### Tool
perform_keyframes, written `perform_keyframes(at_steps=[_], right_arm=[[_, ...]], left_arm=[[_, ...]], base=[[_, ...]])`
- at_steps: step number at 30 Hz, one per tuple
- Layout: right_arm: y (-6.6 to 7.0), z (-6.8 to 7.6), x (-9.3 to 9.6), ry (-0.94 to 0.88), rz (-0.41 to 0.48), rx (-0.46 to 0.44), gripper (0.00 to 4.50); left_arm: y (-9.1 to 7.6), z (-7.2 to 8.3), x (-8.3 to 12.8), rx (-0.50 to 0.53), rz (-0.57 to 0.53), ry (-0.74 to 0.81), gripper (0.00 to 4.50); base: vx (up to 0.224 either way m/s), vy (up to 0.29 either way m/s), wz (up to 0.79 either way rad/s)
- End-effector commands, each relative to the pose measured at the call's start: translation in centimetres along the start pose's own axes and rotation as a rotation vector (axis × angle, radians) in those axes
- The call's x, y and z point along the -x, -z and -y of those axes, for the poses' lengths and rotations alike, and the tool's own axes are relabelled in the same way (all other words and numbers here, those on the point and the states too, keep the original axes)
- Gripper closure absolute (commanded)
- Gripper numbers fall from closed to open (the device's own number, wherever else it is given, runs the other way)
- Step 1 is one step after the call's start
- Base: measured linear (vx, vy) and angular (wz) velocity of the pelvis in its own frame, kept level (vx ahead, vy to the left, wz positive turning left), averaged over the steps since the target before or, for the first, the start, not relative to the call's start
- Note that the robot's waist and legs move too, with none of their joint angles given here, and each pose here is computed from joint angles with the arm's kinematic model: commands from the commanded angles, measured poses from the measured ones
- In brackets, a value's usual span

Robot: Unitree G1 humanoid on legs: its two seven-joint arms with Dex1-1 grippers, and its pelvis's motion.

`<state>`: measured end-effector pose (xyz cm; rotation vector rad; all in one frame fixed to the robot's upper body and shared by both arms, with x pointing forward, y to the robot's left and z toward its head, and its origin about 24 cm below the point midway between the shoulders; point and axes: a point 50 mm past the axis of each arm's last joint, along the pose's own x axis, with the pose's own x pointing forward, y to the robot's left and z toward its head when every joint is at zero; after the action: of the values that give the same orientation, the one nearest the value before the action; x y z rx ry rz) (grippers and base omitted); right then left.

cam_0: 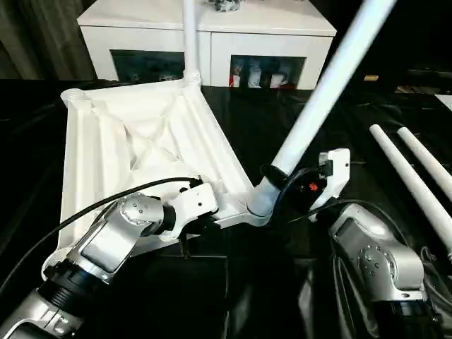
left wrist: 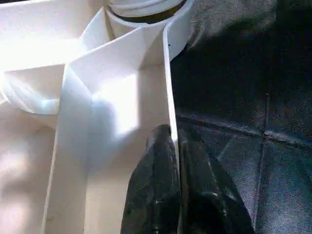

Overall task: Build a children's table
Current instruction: Insert table leg to table base

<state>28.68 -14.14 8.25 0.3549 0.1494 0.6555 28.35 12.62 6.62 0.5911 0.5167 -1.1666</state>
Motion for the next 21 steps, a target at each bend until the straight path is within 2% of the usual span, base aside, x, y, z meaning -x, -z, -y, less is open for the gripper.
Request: perform_keyframes(at_steps=[1, 8, 14, 18, 21], right_arm=[[1.9, 0.8, 0.7, 0.057, -0.107, -0.015, 2.66], [2.4, -0.4, 0.8, -0.034, -0.217, 0.177, 2.67], [2.3, -0.8, 0.4, -0.068, -0.251, 0.214, 2.67], [2.4, -0.6, 0.0, -0.072, -0.274, 0.233, 2.67], [2.7, -0.2, -0.1, -0.063, -0.306, 0.208, 2.67]], left_arm=[[-0.3, -0.1, -0.1, -0.033, -0.011, 0.0, 4.5], [-0.3, -0.3, -0.2, -0.034, -0.011, -0.006, 4.5], [-0.3, -0.3, -0.2, -0.033, -0.012, -0.005, 4.5], [-0.3, -0.3, -0.2, -0.033, -0.013, -0.004, 4.5], [-0.3, -0.3, -0.2, -0.033, -0.014, -0.004, 4.5]], base=[[0.0, 0.0, 0.0], [0.0, 0.0, 0.0], [0.0, 0.0, 0.0], [0.0, 0.0, 0.0], [0.0, 0.0, 0.0]])
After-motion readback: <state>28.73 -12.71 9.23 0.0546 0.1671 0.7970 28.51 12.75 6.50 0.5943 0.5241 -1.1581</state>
